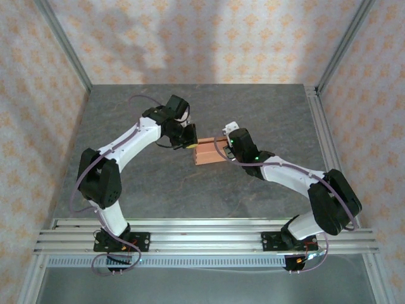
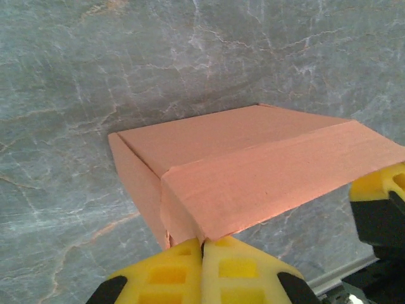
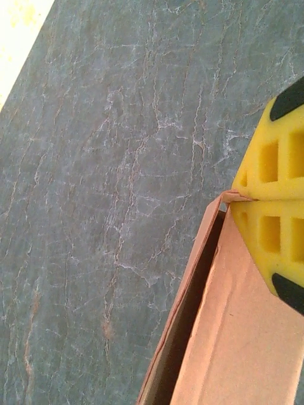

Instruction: Fold the paper box

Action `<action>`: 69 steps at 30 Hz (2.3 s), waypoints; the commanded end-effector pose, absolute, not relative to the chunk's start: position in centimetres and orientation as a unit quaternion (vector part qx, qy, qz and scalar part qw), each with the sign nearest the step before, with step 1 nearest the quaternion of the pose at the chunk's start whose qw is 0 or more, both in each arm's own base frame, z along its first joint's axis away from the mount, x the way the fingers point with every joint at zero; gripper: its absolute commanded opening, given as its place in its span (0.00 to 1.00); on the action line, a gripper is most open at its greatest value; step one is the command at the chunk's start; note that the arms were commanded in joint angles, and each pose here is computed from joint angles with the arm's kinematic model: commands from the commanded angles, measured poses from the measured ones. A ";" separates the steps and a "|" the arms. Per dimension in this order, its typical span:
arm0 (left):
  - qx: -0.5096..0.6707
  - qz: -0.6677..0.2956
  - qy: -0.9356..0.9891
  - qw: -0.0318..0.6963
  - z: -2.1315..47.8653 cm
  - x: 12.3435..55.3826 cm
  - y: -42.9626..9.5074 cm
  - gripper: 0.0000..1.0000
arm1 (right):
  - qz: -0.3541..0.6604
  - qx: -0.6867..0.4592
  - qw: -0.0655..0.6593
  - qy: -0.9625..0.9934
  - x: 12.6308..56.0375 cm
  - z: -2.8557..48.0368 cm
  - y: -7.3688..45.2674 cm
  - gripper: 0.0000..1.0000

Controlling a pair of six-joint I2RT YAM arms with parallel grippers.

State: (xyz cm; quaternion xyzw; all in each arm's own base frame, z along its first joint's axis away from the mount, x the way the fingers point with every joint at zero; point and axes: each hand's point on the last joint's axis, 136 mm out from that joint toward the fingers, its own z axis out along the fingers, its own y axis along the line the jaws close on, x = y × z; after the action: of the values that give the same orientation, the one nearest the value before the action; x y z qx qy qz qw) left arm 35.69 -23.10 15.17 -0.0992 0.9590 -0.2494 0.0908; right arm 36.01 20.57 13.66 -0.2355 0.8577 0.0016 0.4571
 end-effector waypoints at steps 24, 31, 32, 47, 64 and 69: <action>-0.059 -0.161 0.980 0.106 13.7 35.1 -22.4 0.12 | 0.029 -0.232 0.435 0.869 35.7 12.5 22.2 0.00; -0.058 -0.149 0.983 0.091 12.3 34.9 -22.3 0.05 | 0.045 -0.217 0.440 0.870 35.6 11.3 22.4 0.00; -0.058 -0.147 0.983 0.091 12.1 35.0 -22.2 0.05 | 0.046 -0.216 0.440 0.871 35.6 11.1 22.4 0.00; -0.056 -0.113 0.989 0.072 9.6 34.3 -21.3 0.00 | 0.086 -0.176 0.479 0.855 35.7 13.2 22.7 0.14; -0.047 -0.112 0.990 0.066 9.2 34.2 -21.5 0.00 | 0.195 -0.022 0.512 0.836 38.8 21.4 20.9 0.67; -0.043 -0.112 0.991 0.065 9.2 34.2 -21.8 0.00 | 0.188 0.021 0.445 0.875 41.4 20.2 21.2 0.67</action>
State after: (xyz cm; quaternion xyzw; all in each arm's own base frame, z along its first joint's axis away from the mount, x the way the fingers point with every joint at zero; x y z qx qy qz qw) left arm 35.88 -22.35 12.05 -0.0534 0.9813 -0.1477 0.1112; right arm 41.00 20.99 21.86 -0.0156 0.8454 0.1819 0.5020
